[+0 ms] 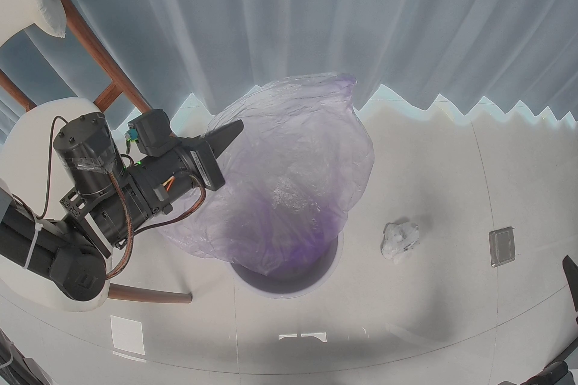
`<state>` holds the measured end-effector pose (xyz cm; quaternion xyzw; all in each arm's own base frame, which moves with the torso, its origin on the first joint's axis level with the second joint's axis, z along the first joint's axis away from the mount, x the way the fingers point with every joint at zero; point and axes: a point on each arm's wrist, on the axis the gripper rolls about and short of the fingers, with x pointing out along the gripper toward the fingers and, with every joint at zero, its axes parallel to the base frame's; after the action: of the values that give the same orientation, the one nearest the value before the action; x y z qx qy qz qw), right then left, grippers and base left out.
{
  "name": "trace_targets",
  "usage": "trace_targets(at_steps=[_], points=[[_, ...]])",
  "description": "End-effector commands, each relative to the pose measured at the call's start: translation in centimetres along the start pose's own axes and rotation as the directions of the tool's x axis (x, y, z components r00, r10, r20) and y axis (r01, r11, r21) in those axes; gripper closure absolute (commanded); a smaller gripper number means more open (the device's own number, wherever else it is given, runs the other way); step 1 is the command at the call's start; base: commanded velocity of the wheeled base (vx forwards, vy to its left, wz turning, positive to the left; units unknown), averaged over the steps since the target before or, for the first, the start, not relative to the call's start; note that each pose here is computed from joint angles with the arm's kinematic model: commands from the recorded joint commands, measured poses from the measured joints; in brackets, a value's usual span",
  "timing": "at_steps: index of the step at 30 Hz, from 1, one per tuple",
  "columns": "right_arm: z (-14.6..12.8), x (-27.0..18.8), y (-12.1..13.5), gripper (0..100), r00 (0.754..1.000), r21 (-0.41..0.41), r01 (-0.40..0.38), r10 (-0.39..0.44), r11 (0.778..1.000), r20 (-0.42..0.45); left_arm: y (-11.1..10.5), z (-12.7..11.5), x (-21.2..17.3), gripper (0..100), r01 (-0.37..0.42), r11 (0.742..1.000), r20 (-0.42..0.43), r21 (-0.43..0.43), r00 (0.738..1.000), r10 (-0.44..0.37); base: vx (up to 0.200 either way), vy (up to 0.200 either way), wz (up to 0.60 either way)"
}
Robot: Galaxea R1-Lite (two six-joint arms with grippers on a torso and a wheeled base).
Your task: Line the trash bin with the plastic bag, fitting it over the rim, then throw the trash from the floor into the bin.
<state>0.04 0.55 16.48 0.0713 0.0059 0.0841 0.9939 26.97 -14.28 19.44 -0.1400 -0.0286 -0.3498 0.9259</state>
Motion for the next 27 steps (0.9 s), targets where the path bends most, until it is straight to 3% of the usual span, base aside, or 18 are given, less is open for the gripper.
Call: trace_targets(at_steps=[1,4,11,17,20,27], points=[[0.9,4.5,-1.0,0,0.974,0.126,0.007,0.022,0.992,-0.227,-1.4,-0.5,0.5,100,-0.042,0.999,0.002,0.014,0.999,0.042,0.000,0.000,0.00],[0.3,5.3,-1.2,0,0.958,0.161,0.018,0.029,0.987,-0.284,-1.9,-0.3,0.6,100,-0.058,0.998,0.017,0.014,0.998,0.058,0.000,0.000,0.00],[0.4,7.6,-1.0,0,0.921,0.190,-0.048,0.118,0.981,-0.372,-2.9,1.1,0.2,100,-0.027,1.000,0.060,0.015,0.998,0.026,0.000,0.000,0.00],[2.2,9.9,0.2,0,0.893,0.190,-0.171,0.233,0.967,-0.385,-3.6,1.9,0.2,100,-0.016,1.000,0.089,0.013,0.996,0.015,0.000,0.000,0.00],[2.2,11.0,0.4,0,0.877,0.188,-0.180,0.244,0.966,-0.415,-3.8,1.6,-0.1,100,-0.010,1.000,0.076,0.010,0.997,0.009,0.000,0.000,0.00],[2.8,13.0,0.5,0,0.867,0.186,-0.177,0.243,0.966,-0.435,-3.6,0.8,-0.1,100,-0.019,1.000,0.041,0.009,0.999,0.019,0.000,0.000,0.00]])
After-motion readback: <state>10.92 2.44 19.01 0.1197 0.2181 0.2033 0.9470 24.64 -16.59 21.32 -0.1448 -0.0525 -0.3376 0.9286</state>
